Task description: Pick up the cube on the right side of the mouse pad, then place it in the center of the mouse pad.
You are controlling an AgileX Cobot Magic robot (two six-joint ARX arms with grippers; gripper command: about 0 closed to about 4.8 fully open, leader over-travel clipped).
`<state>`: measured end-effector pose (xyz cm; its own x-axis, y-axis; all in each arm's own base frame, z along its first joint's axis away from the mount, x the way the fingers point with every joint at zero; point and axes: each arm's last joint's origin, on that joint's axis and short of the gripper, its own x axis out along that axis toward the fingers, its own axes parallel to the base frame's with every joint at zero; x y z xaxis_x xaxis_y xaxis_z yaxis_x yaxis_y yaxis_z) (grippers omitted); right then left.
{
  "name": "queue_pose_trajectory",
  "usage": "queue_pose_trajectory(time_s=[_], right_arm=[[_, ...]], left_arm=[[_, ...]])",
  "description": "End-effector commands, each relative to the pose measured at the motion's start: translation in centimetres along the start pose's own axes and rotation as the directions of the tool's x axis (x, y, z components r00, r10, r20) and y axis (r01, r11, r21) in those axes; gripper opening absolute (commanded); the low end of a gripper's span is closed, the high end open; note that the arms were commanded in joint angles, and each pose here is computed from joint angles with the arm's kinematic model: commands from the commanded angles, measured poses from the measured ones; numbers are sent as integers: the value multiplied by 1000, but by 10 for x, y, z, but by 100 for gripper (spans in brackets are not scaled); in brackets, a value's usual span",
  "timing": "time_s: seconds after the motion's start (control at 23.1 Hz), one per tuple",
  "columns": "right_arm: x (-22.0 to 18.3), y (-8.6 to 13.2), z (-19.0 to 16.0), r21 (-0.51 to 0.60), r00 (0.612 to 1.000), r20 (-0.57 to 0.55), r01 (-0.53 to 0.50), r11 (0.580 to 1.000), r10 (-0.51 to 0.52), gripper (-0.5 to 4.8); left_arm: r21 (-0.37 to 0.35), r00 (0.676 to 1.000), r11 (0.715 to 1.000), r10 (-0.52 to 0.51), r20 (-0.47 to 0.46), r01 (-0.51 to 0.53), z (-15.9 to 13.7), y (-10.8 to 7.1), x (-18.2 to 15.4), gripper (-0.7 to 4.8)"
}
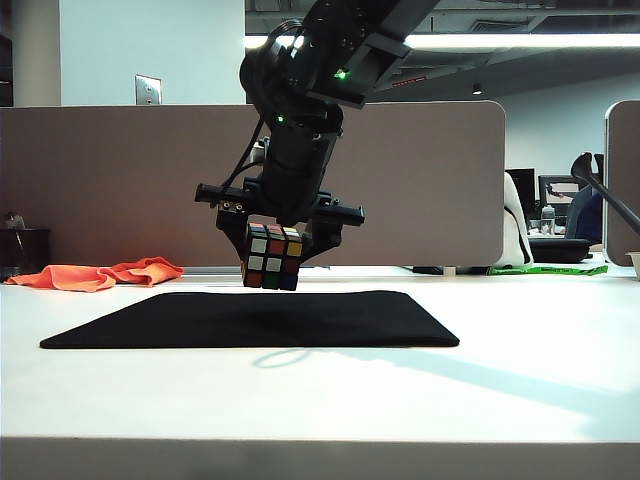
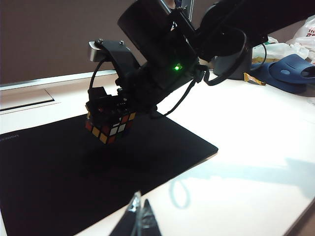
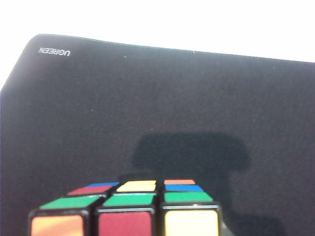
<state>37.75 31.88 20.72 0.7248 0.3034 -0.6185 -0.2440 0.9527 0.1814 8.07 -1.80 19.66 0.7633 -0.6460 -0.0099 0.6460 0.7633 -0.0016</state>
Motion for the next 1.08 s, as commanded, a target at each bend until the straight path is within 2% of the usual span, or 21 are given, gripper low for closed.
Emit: queue_pose_trajectory(time_s=[0.04,1.08], right_arm=[[-1,2,4,22,999,37,11,1000,-12,306],[19,-3,-6,28,1000,20,-20,999,20,306]], left_arm=[[10,1000,1000,-5,12,5,2,0,0,-6],[10,1000,1000,-5,12,5,2,0,0,-6]])
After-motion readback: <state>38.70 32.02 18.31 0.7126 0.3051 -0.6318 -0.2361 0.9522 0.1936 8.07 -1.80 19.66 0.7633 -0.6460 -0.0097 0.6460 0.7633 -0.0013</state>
